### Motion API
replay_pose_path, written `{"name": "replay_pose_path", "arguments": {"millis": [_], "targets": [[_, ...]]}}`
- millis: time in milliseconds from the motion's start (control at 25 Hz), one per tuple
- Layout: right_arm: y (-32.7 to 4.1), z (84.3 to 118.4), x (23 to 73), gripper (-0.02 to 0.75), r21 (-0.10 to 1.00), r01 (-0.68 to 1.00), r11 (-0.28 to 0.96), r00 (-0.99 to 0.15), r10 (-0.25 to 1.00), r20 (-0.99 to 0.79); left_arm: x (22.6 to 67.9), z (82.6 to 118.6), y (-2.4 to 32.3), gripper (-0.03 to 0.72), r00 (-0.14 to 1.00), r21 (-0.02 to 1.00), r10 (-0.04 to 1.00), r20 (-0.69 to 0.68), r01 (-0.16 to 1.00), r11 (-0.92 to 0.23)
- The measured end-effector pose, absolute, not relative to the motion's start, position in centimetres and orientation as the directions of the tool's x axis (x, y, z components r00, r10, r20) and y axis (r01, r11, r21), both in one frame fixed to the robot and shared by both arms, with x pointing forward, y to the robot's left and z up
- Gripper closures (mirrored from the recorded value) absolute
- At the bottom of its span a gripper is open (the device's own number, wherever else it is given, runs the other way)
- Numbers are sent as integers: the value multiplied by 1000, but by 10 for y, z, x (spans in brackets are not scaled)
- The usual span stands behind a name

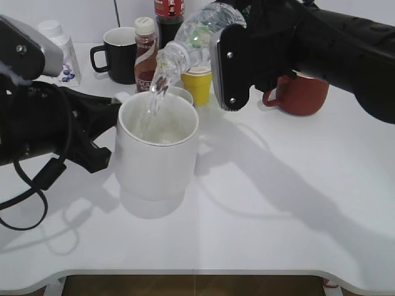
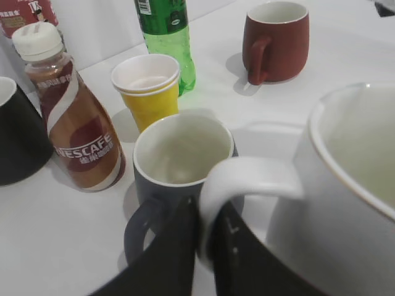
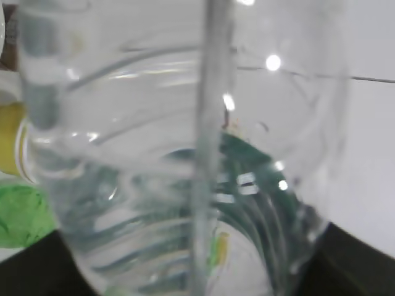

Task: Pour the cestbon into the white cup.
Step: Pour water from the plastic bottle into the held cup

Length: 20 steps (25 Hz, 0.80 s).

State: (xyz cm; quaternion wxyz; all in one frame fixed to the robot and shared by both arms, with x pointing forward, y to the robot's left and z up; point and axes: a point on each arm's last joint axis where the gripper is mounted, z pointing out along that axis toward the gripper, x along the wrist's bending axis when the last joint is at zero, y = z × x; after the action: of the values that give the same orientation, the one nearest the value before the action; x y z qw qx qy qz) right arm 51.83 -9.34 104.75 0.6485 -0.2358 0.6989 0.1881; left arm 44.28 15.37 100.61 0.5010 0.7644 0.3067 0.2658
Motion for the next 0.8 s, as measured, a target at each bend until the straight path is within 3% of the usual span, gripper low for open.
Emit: {"name": "replay_pose_path", "arguments": {"millis": [440,640,800], "targets": [[-93,1048,518,280,-39,-572,820,-43,-77,-996,443,1006,154,650,670,928,735,100,205,-313],[-94,1039,517,280,246,-517,819,-296,99,-950,443,1006,154,650,671,929,735,100,203,-311],[-95,1028,515,280,547,-329,770,-543,319,-777,443,1009,153,650,672,940,734,94,182,-288]]}}
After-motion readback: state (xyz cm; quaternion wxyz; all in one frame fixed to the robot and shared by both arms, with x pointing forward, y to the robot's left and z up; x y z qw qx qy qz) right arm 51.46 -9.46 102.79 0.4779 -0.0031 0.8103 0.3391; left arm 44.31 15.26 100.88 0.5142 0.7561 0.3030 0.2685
